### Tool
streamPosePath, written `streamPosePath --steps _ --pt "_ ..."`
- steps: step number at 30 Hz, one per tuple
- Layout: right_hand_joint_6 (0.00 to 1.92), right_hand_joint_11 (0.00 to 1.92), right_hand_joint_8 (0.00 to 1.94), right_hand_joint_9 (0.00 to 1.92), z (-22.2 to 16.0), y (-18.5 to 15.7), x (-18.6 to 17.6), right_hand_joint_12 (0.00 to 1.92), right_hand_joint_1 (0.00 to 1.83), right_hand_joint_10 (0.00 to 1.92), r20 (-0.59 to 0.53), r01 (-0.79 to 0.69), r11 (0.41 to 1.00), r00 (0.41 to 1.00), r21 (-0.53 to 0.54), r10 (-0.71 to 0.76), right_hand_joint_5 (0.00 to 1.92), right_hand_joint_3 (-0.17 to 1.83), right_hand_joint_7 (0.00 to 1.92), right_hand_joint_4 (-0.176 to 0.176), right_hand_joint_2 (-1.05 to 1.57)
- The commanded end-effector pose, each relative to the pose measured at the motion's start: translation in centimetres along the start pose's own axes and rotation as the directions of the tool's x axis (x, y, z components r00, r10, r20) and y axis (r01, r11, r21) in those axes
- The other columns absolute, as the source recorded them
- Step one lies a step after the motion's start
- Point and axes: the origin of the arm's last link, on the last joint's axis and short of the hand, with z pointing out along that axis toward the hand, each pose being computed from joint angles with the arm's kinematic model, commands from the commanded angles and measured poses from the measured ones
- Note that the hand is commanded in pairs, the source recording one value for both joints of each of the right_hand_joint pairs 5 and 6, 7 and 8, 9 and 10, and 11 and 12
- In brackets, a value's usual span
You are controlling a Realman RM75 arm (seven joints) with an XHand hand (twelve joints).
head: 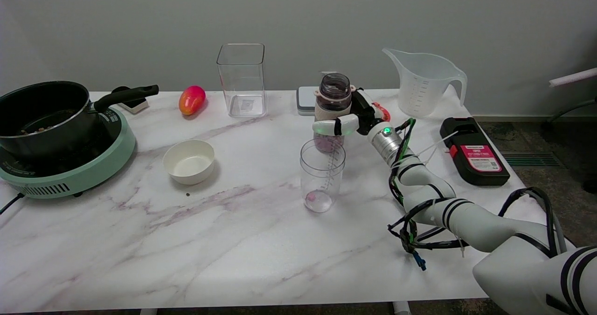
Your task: Pick up the bottle.
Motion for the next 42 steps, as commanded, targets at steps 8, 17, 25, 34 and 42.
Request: streamPosePath --steps 8,17,25,34,42 --pt "0.49 0.61 0.92 0.83 -0.3 0.3 0.2 0.61 1.47 0.83 -0.016 -0.014 1.0 1.0 -0.013 0.013 0.49 0.63 0.92 0.0 0.14" --pt "1.11 0.88 1.23 1.07 0.2 0.0 0.3 0.88 1.45 1.07 -0.023 -0.015 1.0 1.0 -0.022 0.015 1.11 0.81 1.23 0.0 0.3" --pt "1.3 1.02 1.48 1.16 0.7 -2.4 1.0 1.02 1.45 1.16 -0.03 -0.003 0.998 1.0 0.057 0.005 1.3 0.73 1.48 0.0 0.53" --pt "1.48 1.15 1.65 1.26 0.2 -8.1 3.8 1.15 1.43 1.26 -0.024 0.121 0.974 0.993 0.19 -0.119 1.48 0.5 1.65 0.0 0.9" --pt "1.6 1.22 1.74 1.3 -2.2 -10.6 6.9 1.22 1.4 1.3 -0.126 0.286 0.928 0.957 0.239 -0.262 1.6 0.38 1.74 0.0 1.14"
